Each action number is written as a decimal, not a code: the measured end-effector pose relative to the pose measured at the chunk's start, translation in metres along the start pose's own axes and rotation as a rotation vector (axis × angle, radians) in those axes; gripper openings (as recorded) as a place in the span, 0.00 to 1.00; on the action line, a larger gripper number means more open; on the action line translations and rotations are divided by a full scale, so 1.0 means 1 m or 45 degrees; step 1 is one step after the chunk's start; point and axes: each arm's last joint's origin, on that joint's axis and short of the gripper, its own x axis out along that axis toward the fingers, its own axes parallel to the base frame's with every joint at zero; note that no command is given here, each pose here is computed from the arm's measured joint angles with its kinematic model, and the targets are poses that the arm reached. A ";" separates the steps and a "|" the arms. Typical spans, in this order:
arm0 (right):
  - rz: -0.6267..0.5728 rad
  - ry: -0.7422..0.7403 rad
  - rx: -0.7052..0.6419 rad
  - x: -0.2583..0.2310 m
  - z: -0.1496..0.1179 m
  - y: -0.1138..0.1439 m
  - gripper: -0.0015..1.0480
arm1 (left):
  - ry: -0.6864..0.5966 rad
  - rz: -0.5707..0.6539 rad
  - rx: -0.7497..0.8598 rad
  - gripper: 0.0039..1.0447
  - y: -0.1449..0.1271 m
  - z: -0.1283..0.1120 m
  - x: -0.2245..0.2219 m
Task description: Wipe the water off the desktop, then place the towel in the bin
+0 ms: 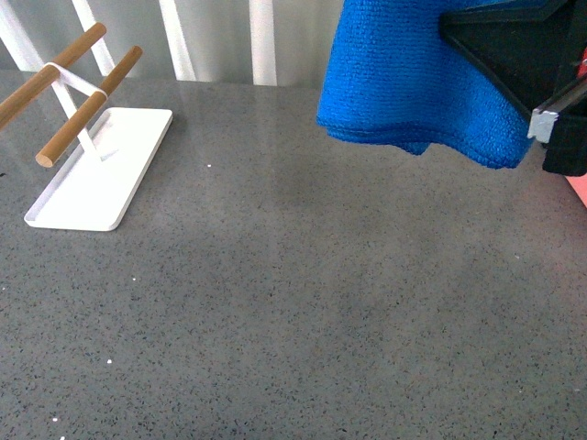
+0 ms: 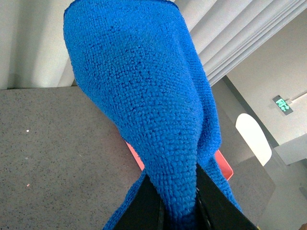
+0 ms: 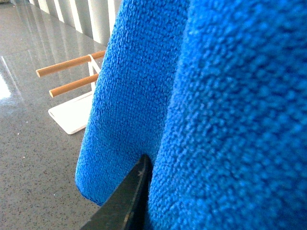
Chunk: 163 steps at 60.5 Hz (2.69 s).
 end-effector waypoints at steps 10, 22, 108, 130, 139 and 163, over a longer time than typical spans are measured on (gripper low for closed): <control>-0.031 -0.007 0.004 -0.003 0.000 -0.007 0.05 | 0.002 0.001 -0.017 0.05 0.000 0.000 0.000; -0.063 -0.014 0.004 -0.007 0.001 -0.014 0.03 | 0.000 0.006 -0.021 0.05 0.000 -0.001 0.000; -0.363 0.118 0.330 -0.046 -0.020 -0.072 0.03 | -0.401 1.008 0.496 0.61 0.160 -0.119 -0.278; -0.391 0.169 0.338 -0.046 -0.024 -0.070 0.03 | -0.508 0.993 0.536 0.03 0.122 -0.159 -0.270; -0.405 0.184 0.335 -0.045 -0.025 -0.069 0.03 | -0.507 0.987 0.537 0.03 0.113 -0.172 -0.270; -0.426 0.260 0.284 -0.044 -0.029 -0.062 0.03 | -0.541 0.974 0.554 0.03 0.096 -0.187 -0.269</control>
